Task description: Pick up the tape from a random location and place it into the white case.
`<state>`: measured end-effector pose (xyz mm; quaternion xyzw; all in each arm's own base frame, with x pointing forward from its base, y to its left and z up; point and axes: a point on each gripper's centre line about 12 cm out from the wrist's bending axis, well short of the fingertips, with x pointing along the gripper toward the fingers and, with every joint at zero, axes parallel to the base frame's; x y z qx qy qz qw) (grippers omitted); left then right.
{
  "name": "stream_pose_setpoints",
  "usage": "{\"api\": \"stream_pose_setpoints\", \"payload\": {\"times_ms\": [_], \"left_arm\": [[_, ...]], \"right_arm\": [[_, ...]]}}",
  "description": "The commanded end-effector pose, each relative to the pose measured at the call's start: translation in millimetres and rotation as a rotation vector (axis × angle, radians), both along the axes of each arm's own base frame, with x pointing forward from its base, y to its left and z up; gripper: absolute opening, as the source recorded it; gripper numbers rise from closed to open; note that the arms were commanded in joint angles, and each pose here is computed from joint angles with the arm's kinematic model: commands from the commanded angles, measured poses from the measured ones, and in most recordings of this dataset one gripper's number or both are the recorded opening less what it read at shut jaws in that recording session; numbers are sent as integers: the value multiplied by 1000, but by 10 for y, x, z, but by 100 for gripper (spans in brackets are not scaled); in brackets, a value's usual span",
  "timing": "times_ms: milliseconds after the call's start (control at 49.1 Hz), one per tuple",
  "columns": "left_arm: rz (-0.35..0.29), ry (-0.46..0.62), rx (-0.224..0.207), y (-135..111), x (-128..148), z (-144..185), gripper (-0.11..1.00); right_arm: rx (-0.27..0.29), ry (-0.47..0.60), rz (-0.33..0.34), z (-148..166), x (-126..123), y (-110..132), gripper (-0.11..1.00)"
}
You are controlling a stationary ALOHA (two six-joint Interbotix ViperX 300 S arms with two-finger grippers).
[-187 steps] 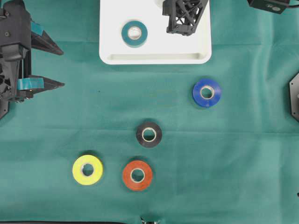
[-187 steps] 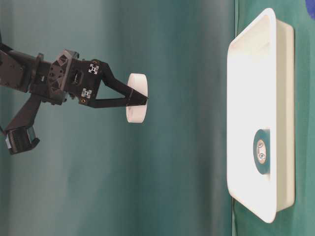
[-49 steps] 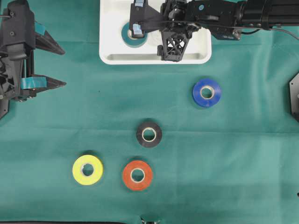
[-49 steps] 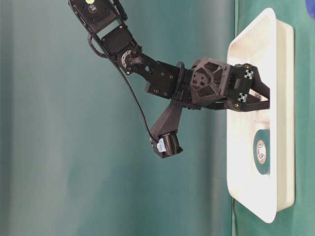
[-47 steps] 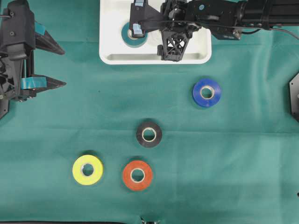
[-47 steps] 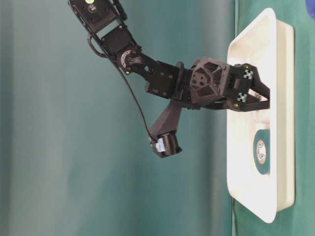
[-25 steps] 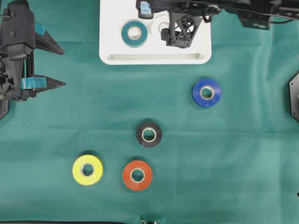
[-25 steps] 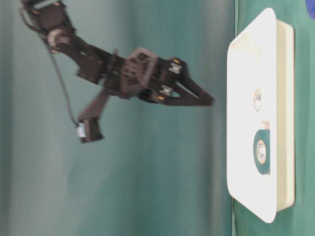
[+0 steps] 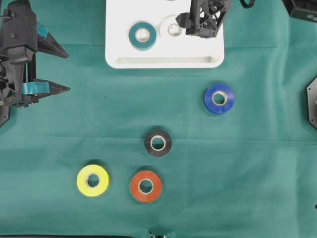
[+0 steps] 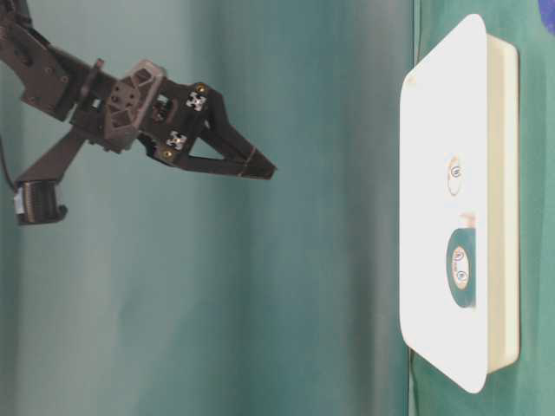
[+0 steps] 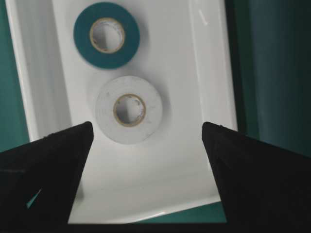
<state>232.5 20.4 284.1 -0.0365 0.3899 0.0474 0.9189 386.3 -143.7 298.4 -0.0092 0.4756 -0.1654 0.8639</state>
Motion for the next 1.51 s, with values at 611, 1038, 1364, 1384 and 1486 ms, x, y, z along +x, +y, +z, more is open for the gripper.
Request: {"api": "stream_pose_setpoints", "payload": {"times_ms": [611, 1038, 1364, 1384, 1486], "left_arm": [[6, -27, 3, 14, 23, 90, 100], [9, -27, 3, 21, 22, 90, 100], [8, -30, 4, 22, 25, 97, 100], [9, -27, 4, 25, 22, 90, 100], [8, -29, 3, 20, 24, 91, 100]], "right_arm": [[-22, -47, -2, 199, -19, -1, 90], [5, -35, 108, 146, 115, 526, 90], [59, -48, 217, 123, 208, 1263, 90], [61, -51, 222, 125, 211, 1306, 90], [72, -58, 237, 123, 216, 1462, 90]]}}
